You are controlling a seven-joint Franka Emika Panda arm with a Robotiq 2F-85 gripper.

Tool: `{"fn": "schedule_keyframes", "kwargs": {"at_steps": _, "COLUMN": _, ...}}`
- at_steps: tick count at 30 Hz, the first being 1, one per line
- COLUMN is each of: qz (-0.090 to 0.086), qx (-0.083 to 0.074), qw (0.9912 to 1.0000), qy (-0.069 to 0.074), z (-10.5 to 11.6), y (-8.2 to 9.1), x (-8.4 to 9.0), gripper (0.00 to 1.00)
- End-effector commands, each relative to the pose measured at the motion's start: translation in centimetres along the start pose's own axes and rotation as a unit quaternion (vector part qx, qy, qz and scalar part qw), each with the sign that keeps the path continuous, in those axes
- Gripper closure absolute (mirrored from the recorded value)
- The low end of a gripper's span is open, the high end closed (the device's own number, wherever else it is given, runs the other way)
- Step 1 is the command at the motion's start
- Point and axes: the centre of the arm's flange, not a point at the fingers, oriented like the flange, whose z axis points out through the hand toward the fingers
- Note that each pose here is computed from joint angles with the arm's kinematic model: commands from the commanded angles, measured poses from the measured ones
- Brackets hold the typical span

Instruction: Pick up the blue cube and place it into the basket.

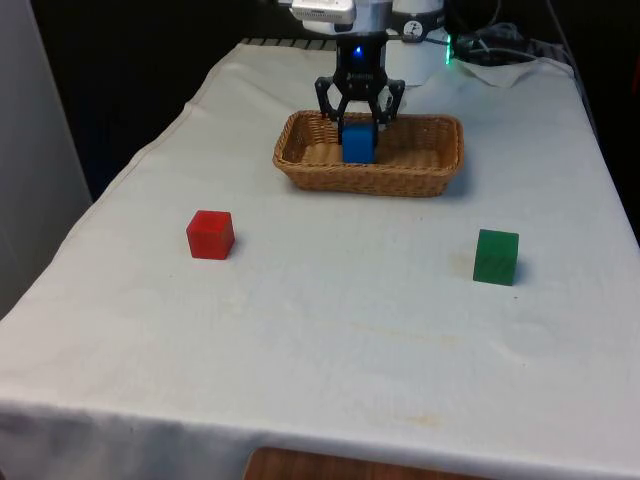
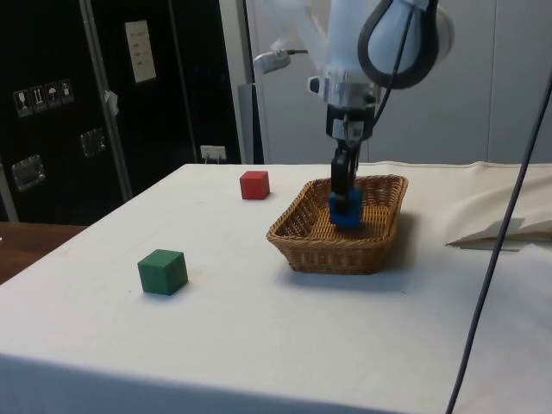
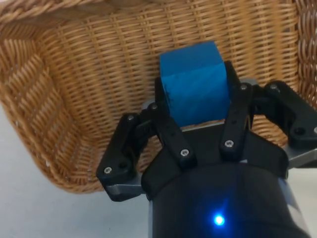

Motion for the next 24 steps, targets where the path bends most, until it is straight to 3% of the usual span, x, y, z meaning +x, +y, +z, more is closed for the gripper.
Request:
{"fn": "schedule_keyframes", "kwargs": {"at_steps": 1, "qz": 0.0, "qx": -0.001, "qw": 1.0, "qy": -0.001, "z": 0.21, "y": 0.04, "x": -0.07, "gripper": 1.0}}
{"fn": "schedule_keyframes", "kwargs": {"at_steps": 10, "qz": 0.002, "qx": -0.002, "qw": 1.0, "qy": 0.0, "z": 0.64, "y": 0.02, "x": -0.16, "gripper": 0.98}}
{"fn": "schedule_keyframes", "kwargs": {"at_steps": 12, "qz": 0.001, "qx": -0.002, "qw": 0.99999, "qy": -0.003, "z": 0.65, "y": 0.13, "x": -0.2, "gripper": 0.75}}
{"fn": "schedule_keyframes", "kwargs": {"at_steps": 13, "qz": 0.002, "qx": -0.002, "qw": 1.0, "qy": 0.0, "z": 0.67, "y": 0.01, "x": -0.17, "gripper": 0.75}}
{"fn": "schedule_keyframes", "kwargs": {"at_steps": 20, "qz": 0.002, "qx": -0.002, "qw": 1.0, "qy": 0.0, "z": 0.72, "y": 0.05, "x": -0.16, "gripper": 0.07}}
{"fn": "schedule_keyframes", "kwargs": {"at_steps": 21, "qz": 0.001, "qx": -0.002, "qw": 0.99999, "qy": -0.003, "z": 0.68, "y": 0.13, "x": -0.22, "gripper": 0.0}}
{"fn": "schedule_keyframes", "kwargs": {"at_steps": 24, "qz": 0.002, "qx": -0.002, "qw": 1.0, "qy": 0.0, "z": 0.72, "y": 0.05, "x": -0.16, "gripper": 0.0}}
